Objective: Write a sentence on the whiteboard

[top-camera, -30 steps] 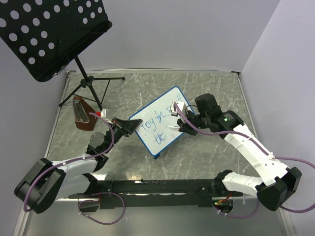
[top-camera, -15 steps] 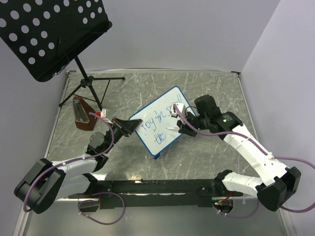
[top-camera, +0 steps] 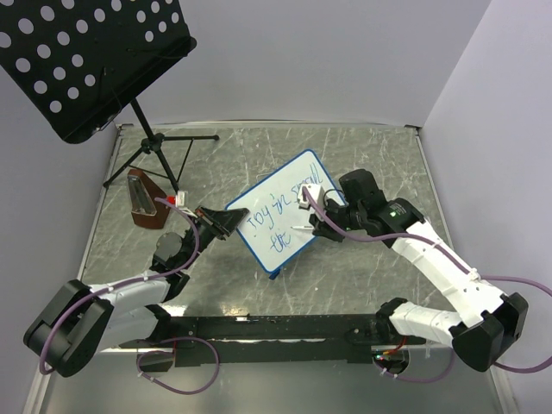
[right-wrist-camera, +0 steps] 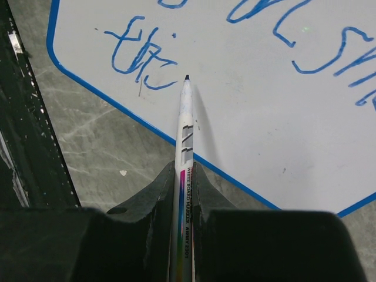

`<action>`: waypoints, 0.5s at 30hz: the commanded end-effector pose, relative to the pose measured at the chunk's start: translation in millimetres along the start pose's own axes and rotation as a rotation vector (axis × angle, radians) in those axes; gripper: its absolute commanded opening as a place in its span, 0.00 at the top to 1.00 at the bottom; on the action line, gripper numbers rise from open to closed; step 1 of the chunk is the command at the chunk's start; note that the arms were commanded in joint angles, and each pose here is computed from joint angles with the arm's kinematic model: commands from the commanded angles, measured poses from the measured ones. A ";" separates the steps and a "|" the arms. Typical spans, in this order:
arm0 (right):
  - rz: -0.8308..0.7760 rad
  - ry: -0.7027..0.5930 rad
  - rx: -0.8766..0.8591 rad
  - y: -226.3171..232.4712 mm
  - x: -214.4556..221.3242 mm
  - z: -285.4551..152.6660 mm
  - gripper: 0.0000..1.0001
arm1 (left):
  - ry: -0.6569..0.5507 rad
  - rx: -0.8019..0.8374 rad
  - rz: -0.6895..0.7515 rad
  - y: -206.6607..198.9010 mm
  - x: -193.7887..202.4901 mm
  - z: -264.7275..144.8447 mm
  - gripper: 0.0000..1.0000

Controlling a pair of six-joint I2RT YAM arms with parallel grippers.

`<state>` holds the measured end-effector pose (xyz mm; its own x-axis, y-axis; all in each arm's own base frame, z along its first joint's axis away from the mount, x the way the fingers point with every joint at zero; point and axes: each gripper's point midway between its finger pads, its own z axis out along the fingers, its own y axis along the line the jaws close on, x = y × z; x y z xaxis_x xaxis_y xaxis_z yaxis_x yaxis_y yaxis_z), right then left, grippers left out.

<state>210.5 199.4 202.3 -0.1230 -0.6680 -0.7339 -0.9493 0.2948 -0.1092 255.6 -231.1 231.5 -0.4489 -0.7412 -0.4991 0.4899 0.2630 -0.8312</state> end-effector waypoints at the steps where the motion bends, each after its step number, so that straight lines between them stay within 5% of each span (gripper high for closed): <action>1: -0.050 -0.006 -0.004 3.0 -6.5 5.8 1.00 | -0.151 0.281 0.005 -79.5 -44.1 0.5 0.99; 15: -0.035 0.024 0.029 -7.4 -9.0 15.4 1.00 | -0.156 0.287 0.004 -80.8 -45.1 -1.1 0.99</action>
<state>212.0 207.9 186.0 -0.1227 -0.7135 -0.6898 -0.9557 0.2723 -0.1117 255.4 -230.9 232.6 -0.4460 -0.7420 -0.5005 0.4936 0.2626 -0.8291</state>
